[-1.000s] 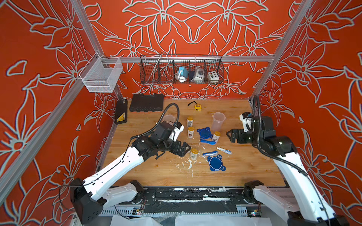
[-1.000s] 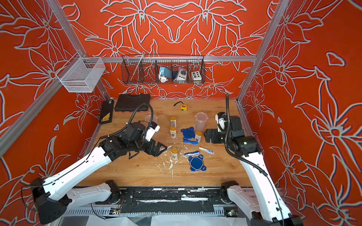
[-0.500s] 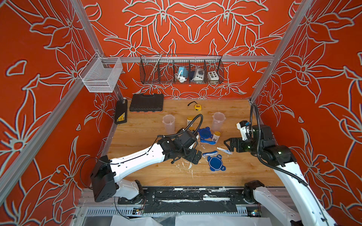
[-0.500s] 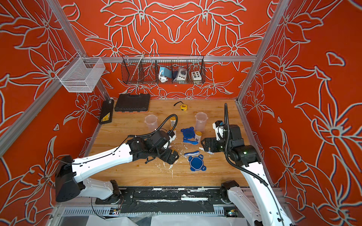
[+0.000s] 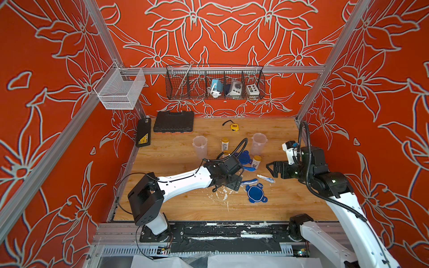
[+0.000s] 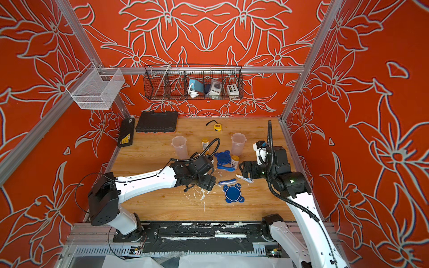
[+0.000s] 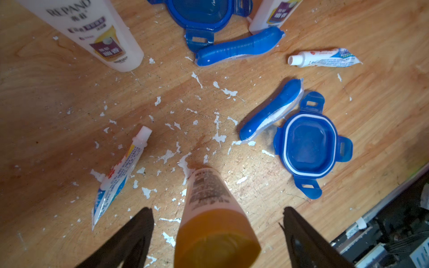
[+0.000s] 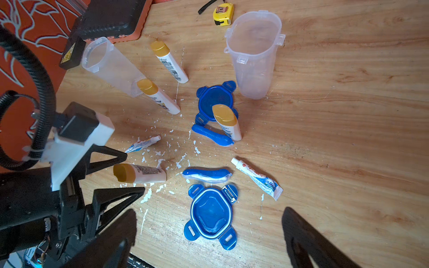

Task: Pack away toiletry kits
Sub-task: Pick up the toiletry item from the center of the board, then place the toiletry item into the container.

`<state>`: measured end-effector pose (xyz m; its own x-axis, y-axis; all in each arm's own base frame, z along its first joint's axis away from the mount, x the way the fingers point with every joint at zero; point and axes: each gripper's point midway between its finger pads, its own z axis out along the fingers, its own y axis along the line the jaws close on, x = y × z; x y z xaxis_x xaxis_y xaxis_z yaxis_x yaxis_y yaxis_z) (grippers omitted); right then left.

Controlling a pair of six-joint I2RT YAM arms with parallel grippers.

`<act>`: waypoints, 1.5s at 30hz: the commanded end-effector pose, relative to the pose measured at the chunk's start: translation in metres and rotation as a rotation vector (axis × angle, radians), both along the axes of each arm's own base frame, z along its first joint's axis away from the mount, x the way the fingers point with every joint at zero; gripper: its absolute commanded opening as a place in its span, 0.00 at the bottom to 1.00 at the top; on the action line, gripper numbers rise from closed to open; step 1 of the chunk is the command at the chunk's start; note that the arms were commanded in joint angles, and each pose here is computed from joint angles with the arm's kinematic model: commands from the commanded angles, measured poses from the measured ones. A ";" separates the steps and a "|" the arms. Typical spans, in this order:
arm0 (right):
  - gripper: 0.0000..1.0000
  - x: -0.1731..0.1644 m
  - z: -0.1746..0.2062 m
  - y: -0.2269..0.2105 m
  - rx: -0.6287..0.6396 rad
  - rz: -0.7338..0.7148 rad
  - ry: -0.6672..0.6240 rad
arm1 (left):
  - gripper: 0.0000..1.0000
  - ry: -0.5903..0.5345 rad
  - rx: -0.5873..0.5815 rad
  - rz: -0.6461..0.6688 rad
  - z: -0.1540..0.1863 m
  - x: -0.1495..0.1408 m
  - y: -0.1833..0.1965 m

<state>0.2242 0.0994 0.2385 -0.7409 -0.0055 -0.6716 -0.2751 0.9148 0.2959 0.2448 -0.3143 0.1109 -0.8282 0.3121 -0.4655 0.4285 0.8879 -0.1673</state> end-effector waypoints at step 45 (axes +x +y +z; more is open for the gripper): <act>0.97 0.033 0.071 0.050 -0.062 0.177 -0.004 | 0.00 -0.289 0.022 0.366 0.163 0.203 0.167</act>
